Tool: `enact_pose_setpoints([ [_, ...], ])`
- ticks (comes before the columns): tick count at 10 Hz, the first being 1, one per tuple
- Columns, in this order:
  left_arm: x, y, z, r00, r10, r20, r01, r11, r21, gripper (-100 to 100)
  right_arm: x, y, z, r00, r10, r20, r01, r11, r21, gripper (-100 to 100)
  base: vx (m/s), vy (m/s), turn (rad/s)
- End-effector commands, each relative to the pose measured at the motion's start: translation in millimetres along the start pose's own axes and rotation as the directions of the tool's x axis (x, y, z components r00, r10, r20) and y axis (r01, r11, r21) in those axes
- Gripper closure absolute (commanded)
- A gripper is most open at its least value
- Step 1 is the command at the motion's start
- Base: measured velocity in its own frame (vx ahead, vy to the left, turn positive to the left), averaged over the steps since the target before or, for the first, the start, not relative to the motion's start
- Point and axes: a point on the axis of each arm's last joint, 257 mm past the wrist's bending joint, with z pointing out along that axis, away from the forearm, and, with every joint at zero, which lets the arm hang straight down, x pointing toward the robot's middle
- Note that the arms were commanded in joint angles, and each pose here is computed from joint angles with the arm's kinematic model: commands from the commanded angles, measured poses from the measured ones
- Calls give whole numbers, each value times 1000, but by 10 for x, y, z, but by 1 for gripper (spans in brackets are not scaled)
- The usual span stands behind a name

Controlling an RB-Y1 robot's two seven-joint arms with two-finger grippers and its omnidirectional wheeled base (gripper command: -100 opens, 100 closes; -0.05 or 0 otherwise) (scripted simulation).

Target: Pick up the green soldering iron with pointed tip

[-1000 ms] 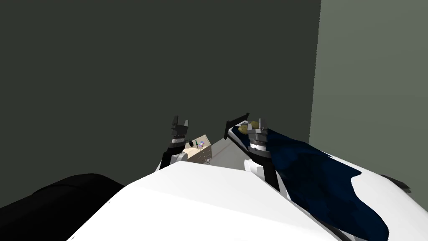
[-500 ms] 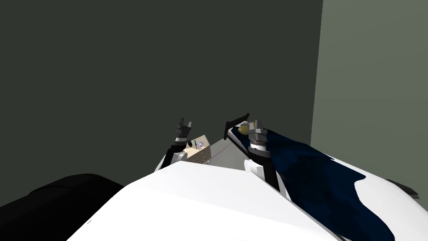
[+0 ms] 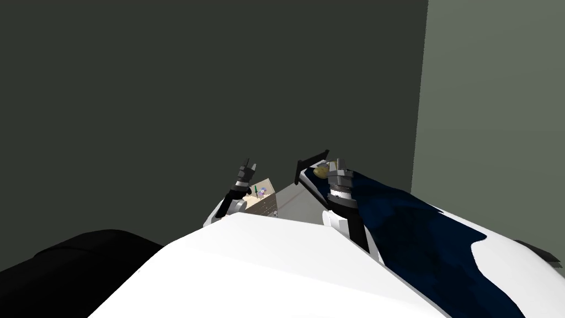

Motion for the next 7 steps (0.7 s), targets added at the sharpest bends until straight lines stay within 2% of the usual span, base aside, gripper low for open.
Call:
enact_pose_setpoints([
  [1, 17, 227, -26, 1000, 1, -28, -3, 999, -48, -100, 0, 0, 0, 1000, 0, 0, 0, 1000, 0, 0, 28, -54, 0],
  [4, 13, 598, -80, 997, 8, -77, -18, 991, -134, -100, 0, 0, 0, 1000, 0, 0, 0, 1000, 0, 0, 36, -58, -2],
  [7, -31, 893, -168, 995, 15, -98, -35, 979, -201, -100, 0, 0, 0, 1000, 0, 0, 0, 1000, 0, 0, 23, -43, -6],
])
